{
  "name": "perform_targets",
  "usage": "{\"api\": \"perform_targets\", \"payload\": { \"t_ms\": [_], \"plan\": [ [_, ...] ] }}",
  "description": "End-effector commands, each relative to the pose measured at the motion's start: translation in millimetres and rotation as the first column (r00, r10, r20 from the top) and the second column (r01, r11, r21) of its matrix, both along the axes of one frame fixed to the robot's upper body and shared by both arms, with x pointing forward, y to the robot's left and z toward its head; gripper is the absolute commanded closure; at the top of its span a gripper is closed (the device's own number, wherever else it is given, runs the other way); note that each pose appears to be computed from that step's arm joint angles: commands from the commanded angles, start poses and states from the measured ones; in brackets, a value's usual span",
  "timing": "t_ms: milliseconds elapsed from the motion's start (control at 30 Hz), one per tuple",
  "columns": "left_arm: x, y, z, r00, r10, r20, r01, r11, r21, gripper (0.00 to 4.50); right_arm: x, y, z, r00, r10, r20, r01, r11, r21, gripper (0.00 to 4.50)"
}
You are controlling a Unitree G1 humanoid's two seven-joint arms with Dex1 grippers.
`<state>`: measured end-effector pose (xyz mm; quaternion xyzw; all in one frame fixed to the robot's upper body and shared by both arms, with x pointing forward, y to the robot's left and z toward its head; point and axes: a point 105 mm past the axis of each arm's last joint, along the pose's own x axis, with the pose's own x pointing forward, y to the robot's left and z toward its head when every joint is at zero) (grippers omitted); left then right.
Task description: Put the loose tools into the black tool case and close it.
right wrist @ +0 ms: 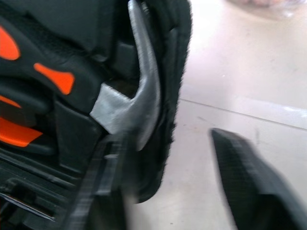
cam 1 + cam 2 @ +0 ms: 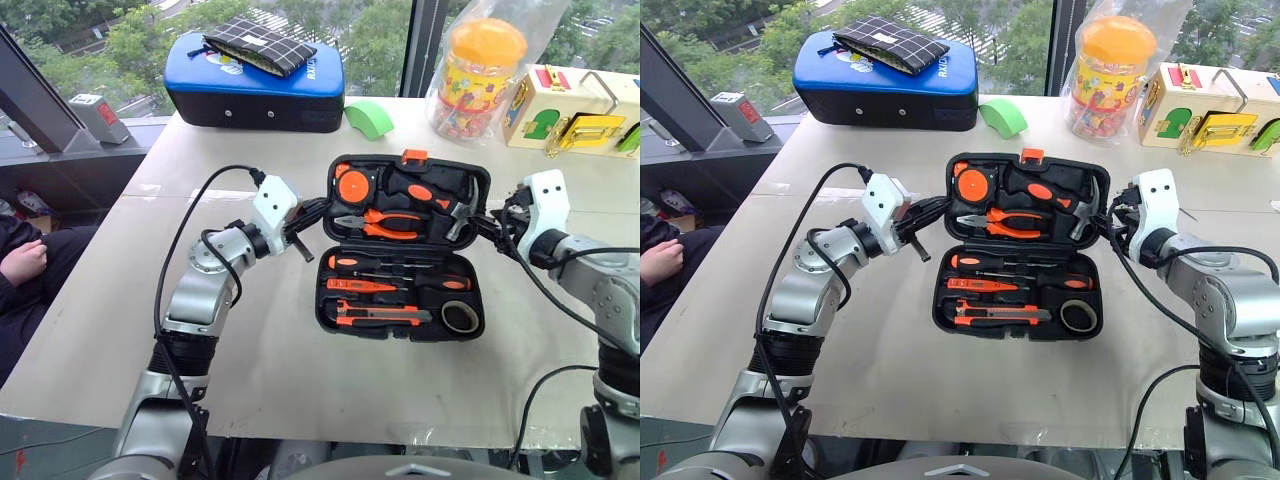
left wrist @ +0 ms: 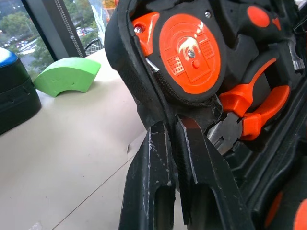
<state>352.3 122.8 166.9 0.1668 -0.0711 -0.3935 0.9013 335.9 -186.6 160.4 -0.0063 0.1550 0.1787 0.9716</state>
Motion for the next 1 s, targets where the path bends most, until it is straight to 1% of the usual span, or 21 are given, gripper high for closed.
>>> {"api": "perform_targets", "payload": {
  "t_ms": [33, 67, 100, 300, 433, 533, 600, 733, 800, 833, 867, 900, 933, 1000],
  "plan": [
    [-7, -7, 29, 0.990, -0.040, 0.134, 0.040, 0.999, 0.005, 4.50, 1, 4, 12, 0.999, 0.031, 0.038, -0.032, 0.999, 0.024, 3.91],
    [-7, -7, 29, 0.990, -0.041, 0.135, 0.041, 0.999, 0.005, 4.50, 0, 6, 12, 0.998, 0.044, 0.039, -0.045, 0.999, 0.023, 4.37],
    [-7, -7, 29, 0.990, -0.040, 0.136, 0.040, 0.999, 0.005, 4.50, 0, 7, 13, 0.998, 0.056, 0.041, -0.057, 0.998, 0.027, 4.45],
    [-5, -5, 28, 0.989, -0.031, 0.148, 0.029, 0.999, 0.013, 4.50, -2, 10, 14, 0.995, 0.095, 0.039, -0.096, 0.995, 0.038, 4.45],
    [2, -4, 34, 0.976, -0.002, 0.216, -0.006, 0.999, 0.035, 4.50, -6, 15, 23, 0.986, 0.123, 0.115, -0.127, 0.992, 0.027, 4.45],
    [3, -1, 40, 0.953, -0.008, 0.302, -0.016, 0.997, 0.075, 4.50, -17, 19, 32, 0.968, 0.135, 0.213, -0.141, 0.990, 0.011, 4.45],
    [1, 2, 38, 0.942, -0.024, 0.334, -0.012, 0.995, 0.103, 4.50, -32, 22, 25, 0.957, 0.171, 0.233, -0.162, 0.985, -0.059, 4.45],
    [-15, 7, 29, 0.926, -0.099, 0.365, 0.029, 0.981, 0.192, 4.50, -57, 18, 14, 0.952, 0.149, 0.266, -0.131, 0.988, -0.084, 4.45],
    [-22, 11, 24, 0.921, -0.131, 0.367, 0.041, 0.969, 0.243, 4.50, -72, 17, 10, 0.946, 0.179, 0.268, -0.147, 0.980, -0.135, 4.45],
    [-24, 16, 16, 0.943, -0.141, 0.302, 0.063, 0.965, 0.253, 4.50, -79, 17, 6, 0.944, 0.205, 0.258, -0.163, 0.971, -0.174, 4.45],
    [-25, 26, 14, 0.965, -0.119, 0.235, 0.067, 0.973, 0.219, 4.50, -88, 16, 1, 0.944, 0.236, 0.229, -0.185, 0.957, -0.225, 4.45],
    [-29, 38, 4, 0.991, -0.111, 0.075, 0.097, 0.981, 0.165, 4.50, -97, 15, -7, 0.946, 0.269, 0.179, -0.220, 0.942, -0.254, 4.45],
    [-41, 52, -10, 0.986, -0.147, -0.076, 0.158, 0.972, 0.172, 3.85, -108, 10, -17, 0.948, 0.296, 0.121, -0.248, 0.919, -0.306, 3.88],
    [-51, 88, -22, 0.956, -0.085, -0.281, 0.136, 0.977, 0.165, 3.18, -129, 0, -31, 0.947, 0.322, 0.017, -0.296, 0.889, -0.348, 3.15]
  ]
}}
